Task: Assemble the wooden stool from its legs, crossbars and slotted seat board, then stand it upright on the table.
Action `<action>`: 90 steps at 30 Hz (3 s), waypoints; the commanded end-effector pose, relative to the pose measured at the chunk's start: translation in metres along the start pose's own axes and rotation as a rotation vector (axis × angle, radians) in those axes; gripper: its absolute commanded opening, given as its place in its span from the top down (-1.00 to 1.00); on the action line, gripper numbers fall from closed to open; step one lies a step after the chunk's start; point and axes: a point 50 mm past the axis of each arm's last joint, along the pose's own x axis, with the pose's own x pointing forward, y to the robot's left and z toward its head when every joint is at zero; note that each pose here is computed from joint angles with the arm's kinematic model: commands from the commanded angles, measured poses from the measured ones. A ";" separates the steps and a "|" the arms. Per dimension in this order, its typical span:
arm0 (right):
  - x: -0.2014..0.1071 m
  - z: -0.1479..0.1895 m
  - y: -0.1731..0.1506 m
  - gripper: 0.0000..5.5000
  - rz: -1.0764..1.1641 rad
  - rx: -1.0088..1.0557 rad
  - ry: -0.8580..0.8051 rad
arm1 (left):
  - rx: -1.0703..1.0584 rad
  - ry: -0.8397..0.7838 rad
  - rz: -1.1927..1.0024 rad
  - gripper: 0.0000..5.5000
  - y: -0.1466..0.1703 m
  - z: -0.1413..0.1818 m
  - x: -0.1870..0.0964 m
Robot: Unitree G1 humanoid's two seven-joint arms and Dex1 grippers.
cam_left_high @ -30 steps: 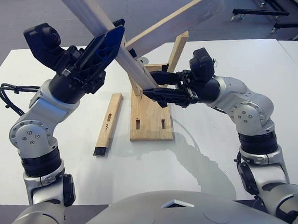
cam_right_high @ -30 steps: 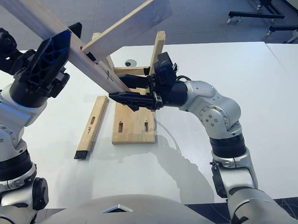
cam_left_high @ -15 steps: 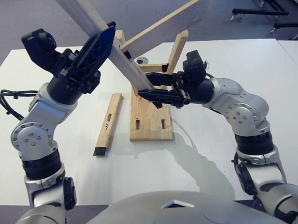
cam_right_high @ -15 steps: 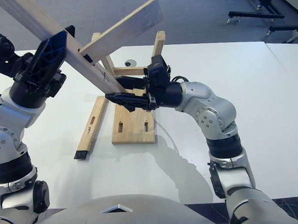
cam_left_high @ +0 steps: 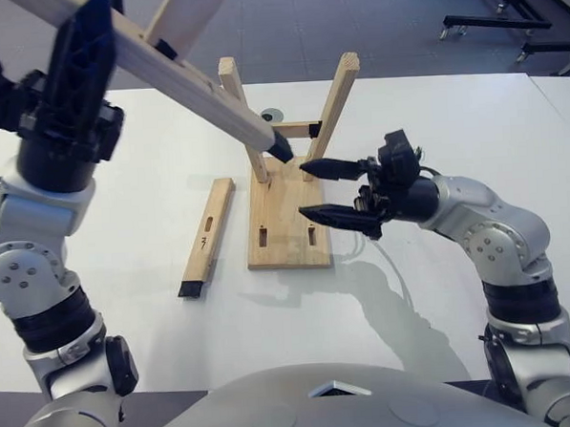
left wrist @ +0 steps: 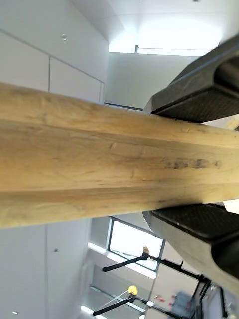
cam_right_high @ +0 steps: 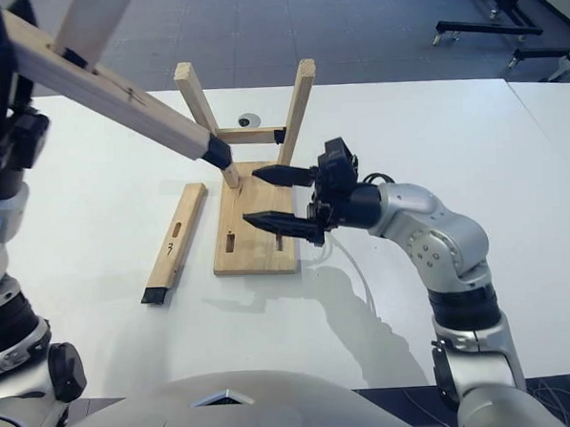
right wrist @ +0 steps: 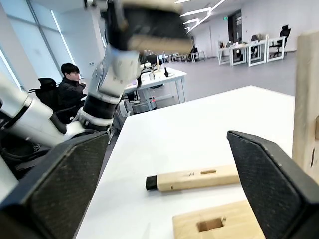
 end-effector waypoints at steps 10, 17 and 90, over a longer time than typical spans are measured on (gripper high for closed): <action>-0.048 0.023 -0.046 -0.57 -0.421 -0.298 -0.070 | 0.291 0.427 0.080 0.25 0.001 -0.054 -0.017; -0.071 0.040 -0.073 -0.57 -0.516 -0.245 -0.153 | 0.166 0.417 0.011 0.25 -0.017 -0.065 -0.032; -0.063 0.042 -0.075 -0.57 -0.407 -0.108 -0.235 | 0.229 1.112 -0.100 -0.61 0.051 -0.118 -0.096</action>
